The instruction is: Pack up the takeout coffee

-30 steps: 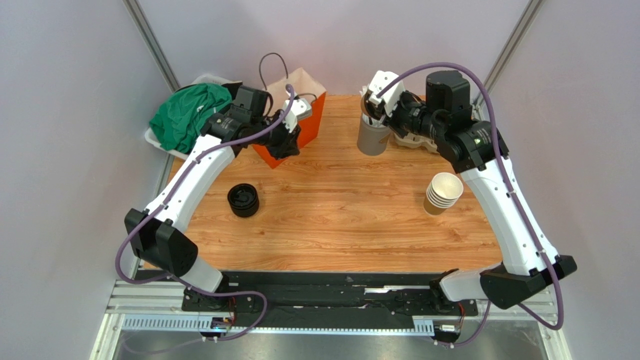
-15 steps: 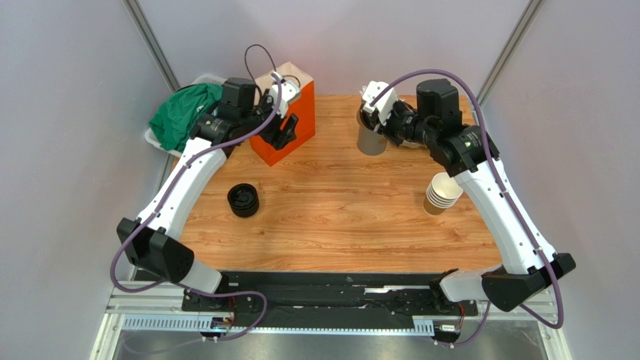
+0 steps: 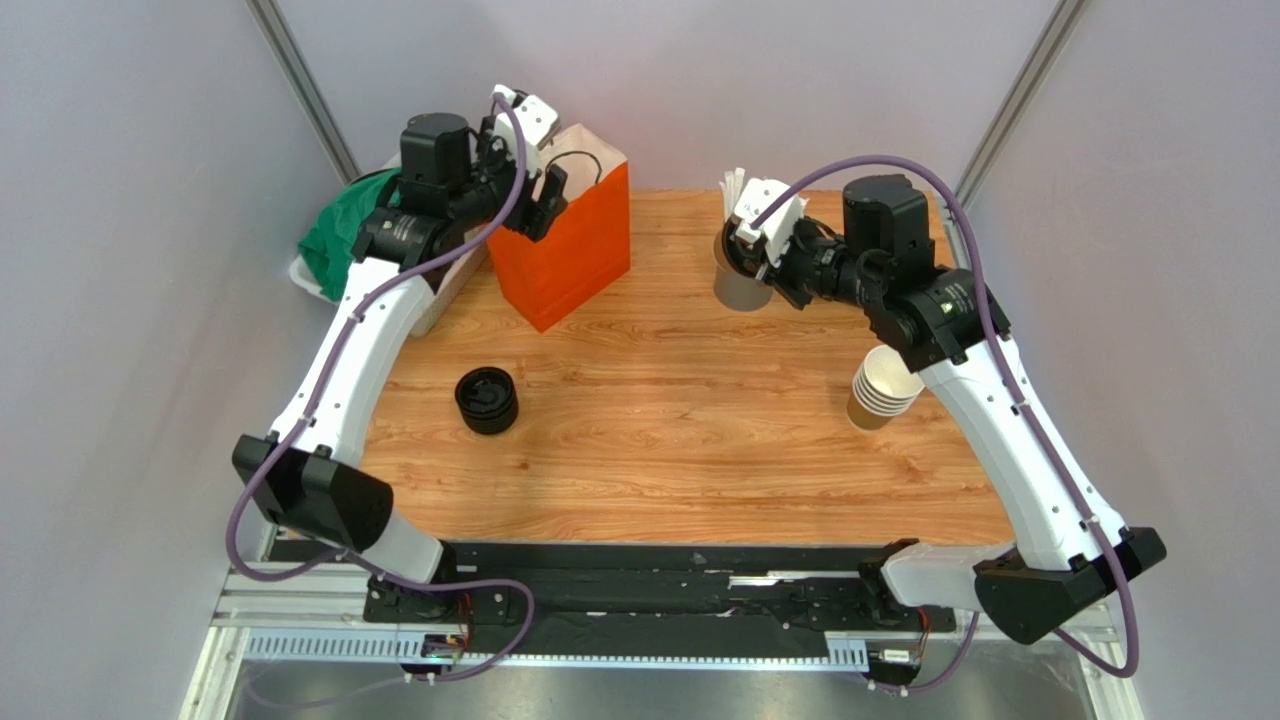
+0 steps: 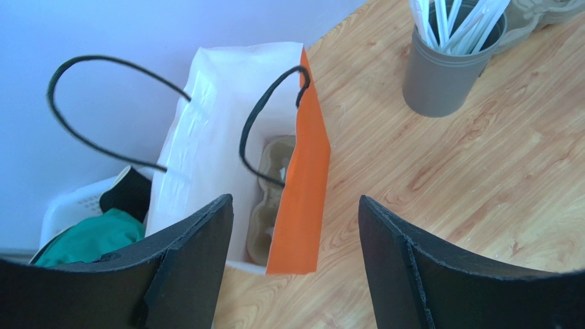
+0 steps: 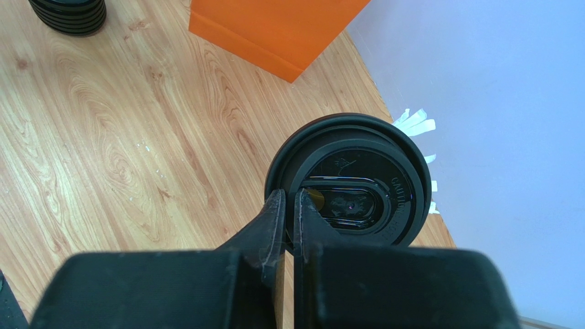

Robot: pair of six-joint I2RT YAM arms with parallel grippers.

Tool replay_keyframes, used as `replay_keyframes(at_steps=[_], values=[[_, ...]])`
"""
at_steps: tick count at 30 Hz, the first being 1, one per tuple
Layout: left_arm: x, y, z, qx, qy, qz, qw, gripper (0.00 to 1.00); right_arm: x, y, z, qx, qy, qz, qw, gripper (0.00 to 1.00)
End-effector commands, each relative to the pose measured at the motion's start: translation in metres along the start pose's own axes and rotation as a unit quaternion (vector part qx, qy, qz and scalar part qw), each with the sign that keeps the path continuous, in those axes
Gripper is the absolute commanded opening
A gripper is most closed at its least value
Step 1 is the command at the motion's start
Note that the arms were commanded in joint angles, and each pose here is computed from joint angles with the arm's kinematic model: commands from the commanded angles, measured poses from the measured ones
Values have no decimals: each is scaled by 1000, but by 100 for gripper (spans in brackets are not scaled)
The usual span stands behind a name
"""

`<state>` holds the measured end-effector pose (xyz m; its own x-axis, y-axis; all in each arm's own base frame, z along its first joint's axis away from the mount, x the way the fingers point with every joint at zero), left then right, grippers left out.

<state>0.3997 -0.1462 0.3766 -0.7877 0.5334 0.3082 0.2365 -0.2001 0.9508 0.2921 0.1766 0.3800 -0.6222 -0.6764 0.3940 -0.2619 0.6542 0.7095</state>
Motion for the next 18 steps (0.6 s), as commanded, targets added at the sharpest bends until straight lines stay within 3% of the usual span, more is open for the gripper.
replay_keyframes(at_steps=[1,8,12,18], values=[[-23,15,-5,-11,-47,-15,999,75,10,18,-8,6,-18,-31,999,0],[-54,9,9,-17,-37,10,999,69,9,20,-8,5,-15,-33,999,0],[-58,8,10,-22,-40,11,999,35,5,17,-9,7,-13,-28,999,0],[-46,18,-2,-17,-65,-5,998,15,-4,19,-13,6,-7,-32,999,0]])
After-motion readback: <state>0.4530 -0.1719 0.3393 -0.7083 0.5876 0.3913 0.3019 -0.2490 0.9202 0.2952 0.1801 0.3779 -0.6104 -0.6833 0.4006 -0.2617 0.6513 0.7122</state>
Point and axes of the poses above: each gripper's point midway between its finger pads, its own x axis back along the fingers, its own z axis along the line the jaws close on, y = z × x, the point moved 3 cm from there along x, back along the fingers, and after that the axes turned 12 degrees about x, right-handed, at the moved point
